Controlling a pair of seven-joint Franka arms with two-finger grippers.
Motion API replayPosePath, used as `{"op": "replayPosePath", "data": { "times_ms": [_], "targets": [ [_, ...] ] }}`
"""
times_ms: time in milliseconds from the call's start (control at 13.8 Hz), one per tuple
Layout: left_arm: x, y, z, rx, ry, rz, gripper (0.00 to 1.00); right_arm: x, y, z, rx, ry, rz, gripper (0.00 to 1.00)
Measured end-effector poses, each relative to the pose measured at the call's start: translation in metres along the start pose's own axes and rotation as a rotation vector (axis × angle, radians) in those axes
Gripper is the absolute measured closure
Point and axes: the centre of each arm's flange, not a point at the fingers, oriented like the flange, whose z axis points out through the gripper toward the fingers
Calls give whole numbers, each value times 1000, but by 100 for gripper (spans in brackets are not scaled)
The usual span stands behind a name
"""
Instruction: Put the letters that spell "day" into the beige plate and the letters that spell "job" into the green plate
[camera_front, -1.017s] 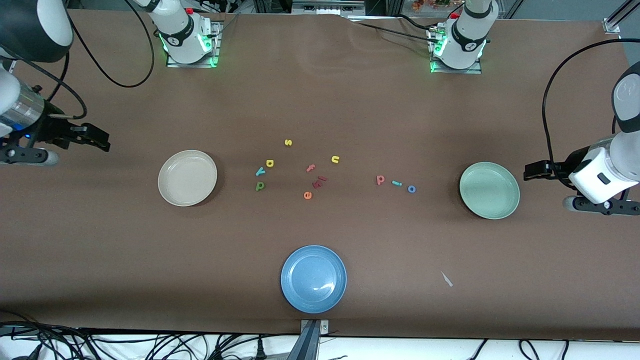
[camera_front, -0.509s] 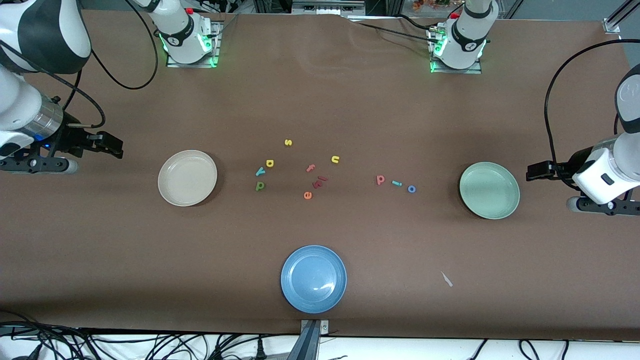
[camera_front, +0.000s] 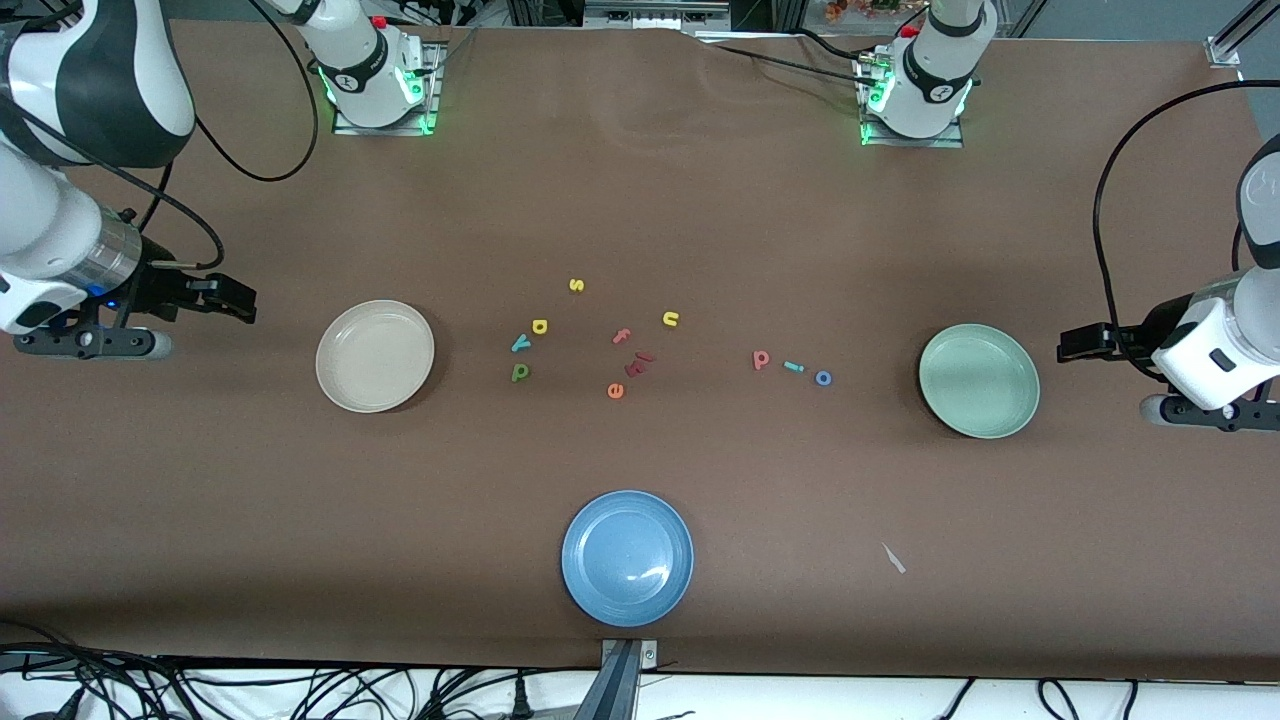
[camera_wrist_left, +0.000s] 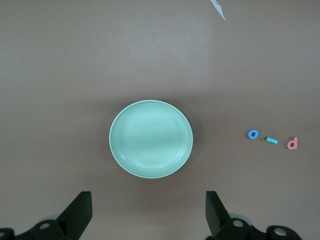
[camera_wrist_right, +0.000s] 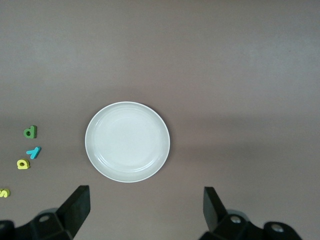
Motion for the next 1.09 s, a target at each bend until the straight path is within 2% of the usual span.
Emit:
{"op": "replayPosePath", "data": {
  "times_ms": [291, 1090],
  "targets": [
    [0, 0, 1, 0, -1, 0, 0, -1, -3, 4, -2, -21, -5, 0],
    [9, -1, 25, -6, -40, 1, 0, -2, -9, 1, 0, -15, -7, 0]
  ]
}}
